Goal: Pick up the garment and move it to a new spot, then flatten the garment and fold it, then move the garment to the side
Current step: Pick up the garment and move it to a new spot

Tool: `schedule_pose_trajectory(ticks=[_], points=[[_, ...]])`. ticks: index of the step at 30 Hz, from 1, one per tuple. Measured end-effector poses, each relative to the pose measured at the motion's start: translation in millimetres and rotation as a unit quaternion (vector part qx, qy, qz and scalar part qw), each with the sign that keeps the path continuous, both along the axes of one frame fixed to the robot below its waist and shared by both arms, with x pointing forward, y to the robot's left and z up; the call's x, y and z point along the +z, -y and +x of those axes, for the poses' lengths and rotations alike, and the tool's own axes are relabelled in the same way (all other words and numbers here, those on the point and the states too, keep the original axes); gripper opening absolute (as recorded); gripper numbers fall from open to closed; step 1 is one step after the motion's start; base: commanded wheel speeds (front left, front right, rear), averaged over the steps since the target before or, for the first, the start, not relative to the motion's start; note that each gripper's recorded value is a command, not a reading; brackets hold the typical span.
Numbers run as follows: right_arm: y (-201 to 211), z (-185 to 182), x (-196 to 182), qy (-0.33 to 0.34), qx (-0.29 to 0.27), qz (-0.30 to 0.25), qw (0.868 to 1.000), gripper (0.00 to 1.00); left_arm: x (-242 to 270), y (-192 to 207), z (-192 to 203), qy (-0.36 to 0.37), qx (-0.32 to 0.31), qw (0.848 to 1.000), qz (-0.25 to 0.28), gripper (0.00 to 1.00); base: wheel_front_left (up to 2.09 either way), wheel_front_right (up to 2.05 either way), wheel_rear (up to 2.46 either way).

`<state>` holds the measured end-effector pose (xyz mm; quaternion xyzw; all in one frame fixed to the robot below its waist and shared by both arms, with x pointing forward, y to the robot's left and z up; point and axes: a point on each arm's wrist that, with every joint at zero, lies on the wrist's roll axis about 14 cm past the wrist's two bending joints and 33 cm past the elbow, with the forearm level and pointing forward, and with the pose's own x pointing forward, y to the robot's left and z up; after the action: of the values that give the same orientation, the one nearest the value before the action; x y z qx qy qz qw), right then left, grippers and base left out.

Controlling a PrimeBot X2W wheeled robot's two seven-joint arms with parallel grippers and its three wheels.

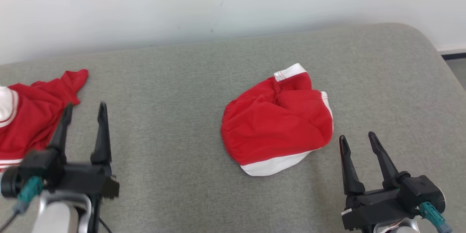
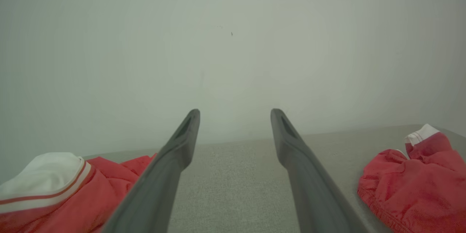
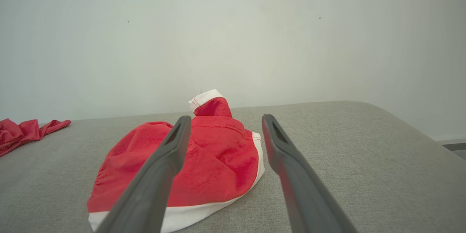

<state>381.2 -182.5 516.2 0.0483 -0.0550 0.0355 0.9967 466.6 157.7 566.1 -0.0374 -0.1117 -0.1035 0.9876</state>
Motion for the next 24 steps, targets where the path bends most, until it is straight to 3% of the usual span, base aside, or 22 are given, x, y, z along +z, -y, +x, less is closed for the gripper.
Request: schedule_pose_trajectory(ticks=[24], points=[[-22.0,0.6,-13.5,-0.019,0.031,0.012,0.999,1.0,-40.4,-24.0,-73.9,-0.046,0.056,0.997,-0.018,1.0,0.0,0.0,0.0]])
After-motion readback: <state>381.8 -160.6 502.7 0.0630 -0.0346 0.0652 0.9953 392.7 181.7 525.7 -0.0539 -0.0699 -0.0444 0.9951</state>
